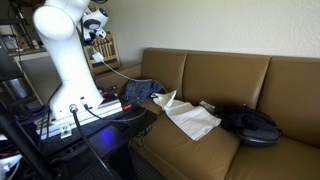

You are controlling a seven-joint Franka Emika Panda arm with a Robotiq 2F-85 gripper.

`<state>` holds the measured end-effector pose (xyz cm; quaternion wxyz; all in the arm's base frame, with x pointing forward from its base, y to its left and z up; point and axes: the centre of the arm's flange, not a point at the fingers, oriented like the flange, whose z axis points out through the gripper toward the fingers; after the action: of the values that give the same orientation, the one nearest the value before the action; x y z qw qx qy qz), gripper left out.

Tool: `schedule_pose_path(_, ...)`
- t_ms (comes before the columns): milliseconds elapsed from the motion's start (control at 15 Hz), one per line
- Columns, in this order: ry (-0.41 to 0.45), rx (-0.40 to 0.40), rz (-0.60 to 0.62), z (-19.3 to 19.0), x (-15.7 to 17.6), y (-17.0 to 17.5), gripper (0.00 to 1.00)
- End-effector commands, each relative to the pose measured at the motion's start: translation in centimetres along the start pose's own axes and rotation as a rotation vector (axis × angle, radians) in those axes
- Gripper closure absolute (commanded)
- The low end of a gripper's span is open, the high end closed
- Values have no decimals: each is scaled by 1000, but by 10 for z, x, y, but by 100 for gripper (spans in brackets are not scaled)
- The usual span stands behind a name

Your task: Put the white object on the arm of the couch

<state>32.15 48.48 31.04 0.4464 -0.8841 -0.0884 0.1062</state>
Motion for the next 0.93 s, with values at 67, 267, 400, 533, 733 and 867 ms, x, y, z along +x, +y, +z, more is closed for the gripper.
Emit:
schedule_pose_path(67, 88, 40, -109, -50, -40, -11, 98)
schedule_pose_path(267, 63, 23, -109, -35, -29, -17, 92)
schedule_pose_path(400, 60, -7, -128, -32, -37, -15, 92)
schedule_pose_path(533, 66, -50, -157, 2, 15, -54, 98)
schedule_pose_path(733, 227, 40, -155, 10, 54, -76, 98)
schedule_pose_path(867, 337, 73, -206, 23, 82, -101, 98)
